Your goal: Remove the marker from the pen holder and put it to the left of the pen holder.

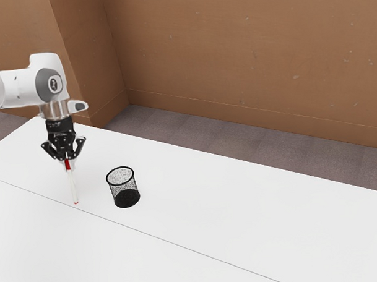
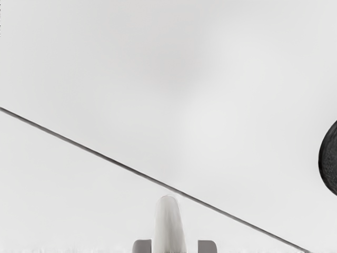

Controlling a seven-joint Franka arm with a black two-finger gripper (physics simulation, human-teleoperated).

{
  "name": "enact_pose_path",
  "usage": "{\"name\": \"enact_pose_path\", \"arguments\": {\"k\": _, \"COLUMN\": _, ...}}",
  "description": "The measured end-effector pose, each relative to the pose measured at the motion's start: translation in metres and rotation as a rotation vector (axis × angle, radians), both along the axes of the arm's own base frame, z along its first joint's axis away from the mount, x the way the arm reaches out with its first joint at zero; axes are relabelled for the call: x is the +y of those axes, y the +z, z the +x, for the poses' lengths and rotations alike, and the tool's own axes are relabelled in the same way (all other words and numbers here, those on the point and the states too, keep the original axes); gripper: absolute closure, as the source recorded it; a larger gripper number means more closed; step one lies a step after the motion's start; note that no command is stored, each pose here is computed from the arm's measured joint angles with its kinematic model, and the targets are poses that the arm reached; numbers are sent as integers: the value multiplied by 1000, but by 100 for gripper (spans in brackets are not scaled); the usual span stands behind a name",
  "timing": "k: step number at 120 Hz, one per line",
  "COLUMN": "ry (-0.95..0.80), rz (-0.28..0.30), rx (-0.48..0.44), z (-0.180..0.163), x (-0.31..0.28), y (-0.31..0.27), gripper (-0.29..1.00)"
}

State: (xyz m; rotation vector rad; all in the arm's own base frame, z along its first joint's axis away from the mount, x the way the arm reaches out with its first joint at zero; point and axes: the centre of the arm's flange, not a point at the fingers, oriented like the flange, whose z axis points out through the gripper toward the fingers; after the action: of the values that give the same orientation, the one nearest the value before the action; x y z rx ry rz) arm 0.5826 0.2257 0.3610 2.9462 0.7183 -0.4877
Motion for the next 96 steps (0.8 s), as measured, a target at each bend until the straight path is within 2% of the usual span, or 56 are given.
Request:
{"name": "enact_pose_path", "arguments": {"k": 27, "ry": 146, "rz": -161, "rx": 144, "z": -21, "x": 34, "y": -29, "gripper": 75}}
{"name": "enact_pose_path", "arguments": {"k": 46, "ry": 204, "rz": -234, "rx": 223, "z": -35, "x": 41, "y": -40, "gripper": 75}}
{"name": "enact_pose_path", "arguments": {"k": 70, "ry": 234, "rz": -271, "rx": 268, "z": -41, "x": 39, "y": -44, "gripper": 33}}
{"name": "enact_pose_path", "arguments": {"k": 78, "ry": 239, "rz": -274, "rx": 272, "z": -42, "x": 38, "y": -41, "gripper": 24}}
{"name": "enact_pose_path", "arguments": {"k": 90, "ry": 202, "rz": -254, "rx": 227, "z": -34, "x": 18, "y": -4, "gripper": 15}}
{"name": "enact_pose_path", "arguments": {"k": 96, "ry": -103, "rz": -64, "rx": 21, "z": -10, "x": -118, "y": 132, "gripper": 12}}
